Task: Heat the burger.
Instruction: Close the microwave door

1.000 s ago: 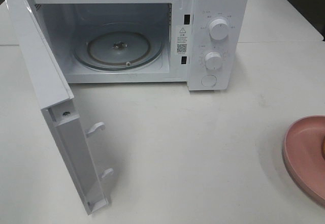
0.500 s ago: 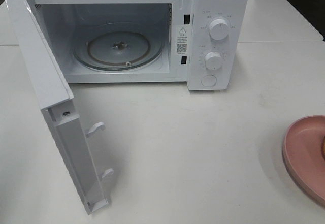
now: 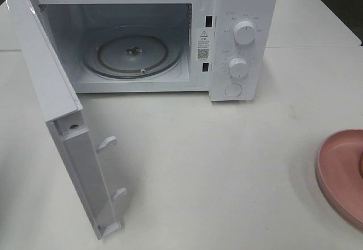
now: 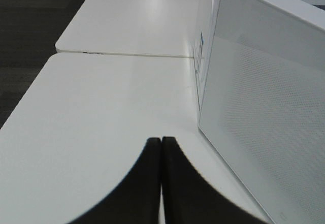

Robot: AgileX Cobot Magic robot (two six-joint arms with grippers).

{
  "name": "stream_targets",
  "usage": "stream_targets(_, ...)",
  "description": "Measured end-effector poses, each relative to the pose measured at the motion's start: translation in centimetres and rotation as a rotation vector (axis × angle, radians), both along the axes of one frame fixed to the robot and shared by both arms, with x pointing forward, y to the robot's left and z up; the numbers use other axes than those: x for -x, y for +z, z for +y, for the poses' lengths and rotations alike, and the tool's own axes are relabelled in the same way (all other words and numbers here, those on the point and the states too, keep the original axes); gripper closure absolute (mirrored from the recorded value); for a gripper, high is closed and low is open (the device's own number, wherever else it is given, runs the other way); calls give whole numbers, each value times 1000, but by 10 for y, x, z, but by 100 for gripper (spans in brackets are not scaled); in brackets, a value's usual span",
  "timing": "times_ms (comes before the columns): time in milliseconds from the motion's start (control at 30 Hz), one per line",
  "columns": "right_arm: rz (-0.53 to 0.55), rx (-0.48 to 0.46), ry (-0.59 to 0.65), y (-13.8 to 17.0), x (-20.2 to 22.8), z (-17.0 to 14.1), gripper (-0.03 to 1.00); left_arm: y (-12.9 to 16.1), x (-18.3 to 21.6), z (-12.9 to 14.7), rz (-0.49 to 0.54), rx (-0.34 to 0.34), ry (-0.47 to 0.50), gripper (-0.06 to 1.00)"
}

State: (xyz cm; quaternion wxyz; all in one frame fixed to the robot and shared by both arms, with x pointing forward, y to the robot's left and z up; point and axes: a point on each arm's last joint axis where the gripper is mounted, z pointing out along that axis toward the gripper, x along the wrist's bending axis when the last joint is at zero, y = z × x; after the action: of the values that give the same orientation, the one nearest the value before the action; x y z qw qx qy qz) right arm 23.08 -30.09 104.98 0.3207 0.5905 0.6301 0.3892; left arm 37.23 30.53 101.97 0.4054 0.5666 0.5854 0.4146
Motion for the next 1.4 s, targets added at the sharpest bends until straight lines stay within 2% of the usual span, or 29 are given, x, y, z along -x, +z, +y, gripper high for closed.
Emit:
stream_targets(100,0,0,0,0,0,0,21,-13,-11,2,-46,-10,16,94)
stream_targets(367,0,0,0,0,0,0,22,-32,-36,2,-47,-53,-7,94)
stream_targets(567,0,0,0,0,0,0,22,-40,-46,-2,-45,-11,-40,94)
stream_targets(633,0,0,0,0,0,0,22,-45,-53,-8,-53,15,-100,94)
stream_targets(667,0,0,0,0,0,0,22,-45,-53,-8,-53,15,-100,94)
stream_targets(733,0,0,0,0,0,0,22,-52,-59,-16,-61,42,-196,94)
stream_targets(1133,0,0,0,0,0,0,22,-60,-71,-30,-77,84,-332,94)
stream_targets(1267,0,0,0,0,0,0,22,-59,-74,-45,-84,89,-412,94)
stream_targets(1400,0,0,0,0,0,0,22,-61,-76,-55,-73,96,-450,94)
